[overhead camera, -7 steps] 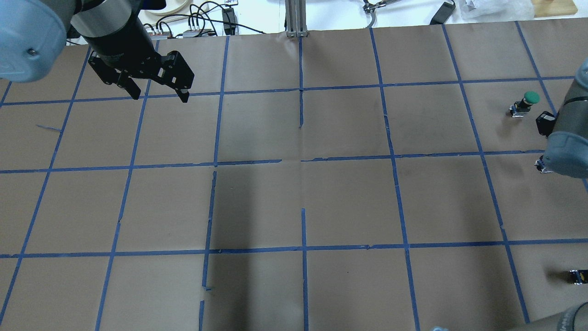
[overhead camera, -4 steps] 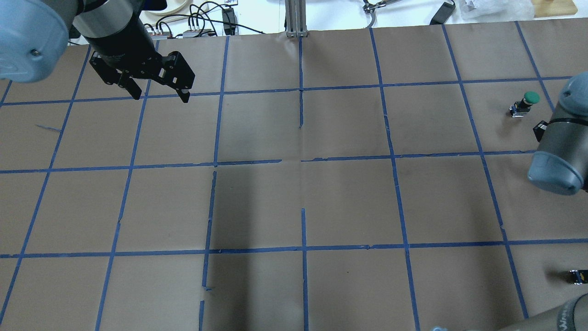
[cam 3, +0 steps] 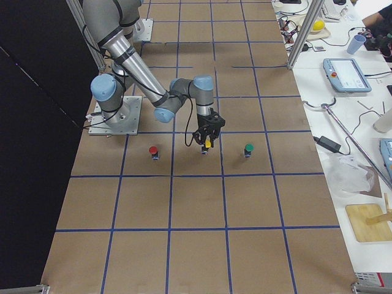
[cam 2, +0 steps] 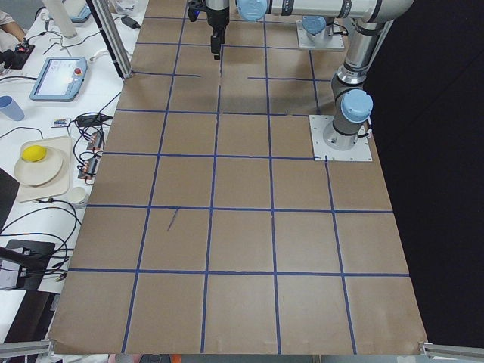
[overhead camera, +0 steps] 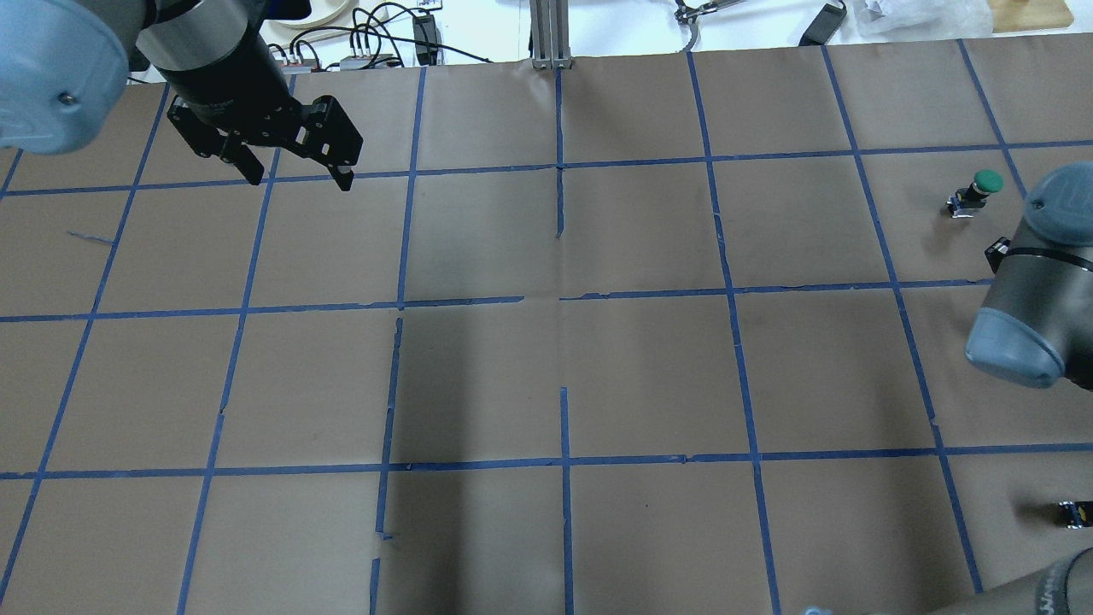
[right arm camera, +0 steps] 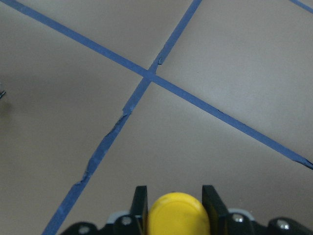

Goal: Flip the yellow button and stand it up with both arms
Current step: 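Lower the button upright onto the table with the right gripper and release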

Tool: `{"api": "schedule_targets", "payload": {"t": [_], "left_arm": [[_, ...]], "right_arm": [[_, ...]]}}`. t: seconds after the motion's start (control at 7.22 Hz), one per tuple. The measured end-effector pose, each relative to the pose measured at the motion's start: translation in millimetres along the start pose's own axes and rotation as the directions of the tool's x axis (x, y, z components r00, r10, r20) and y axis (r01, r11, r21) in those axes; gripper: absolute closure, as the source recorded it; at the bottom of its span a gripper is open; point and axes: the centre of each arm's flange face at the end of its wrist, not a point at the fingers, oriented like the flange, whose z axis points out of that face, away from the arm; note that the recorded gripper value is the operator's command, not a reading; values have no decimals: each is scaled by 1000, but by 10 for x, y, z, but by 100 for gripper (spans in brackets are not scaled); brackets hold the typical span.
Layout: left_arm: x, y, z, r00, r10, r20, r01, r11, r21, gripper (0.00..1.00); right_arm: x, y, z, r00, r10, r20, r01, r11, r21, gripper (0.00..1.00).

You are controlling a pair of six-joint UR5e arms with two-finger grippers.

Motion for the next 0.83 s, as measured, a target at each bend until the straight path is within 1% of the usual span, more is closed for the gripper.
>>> {"api": "schedule_targets", "payload": {"t": [0.14,0.28,0.42,0.55,0.83], "left_arm": [[1,3,-5,1000,0,0,0,1000,1,1],[2,5,-9,1000,0,-1,0,1000,2,1],[4,7,-14,1000,0,-2,0,1000,3,1],[5,10,-24,1000,-1,-3,1,1000,5,1],[9,21,-43,1000,0,-5,0,1000,9,1]], "right_arm": [[8,14,3,1000,1,-2,-1,1000,2,73],[13,19,3,1000,-2,-3,2,1000,3,68],[22,19,5,1000,-8,-12,8,1000,7,40],[42,16,9,999,-16,-32,16,1000,15,26],[69,11,12,998,-26,-58,28,999,25,13]]}}
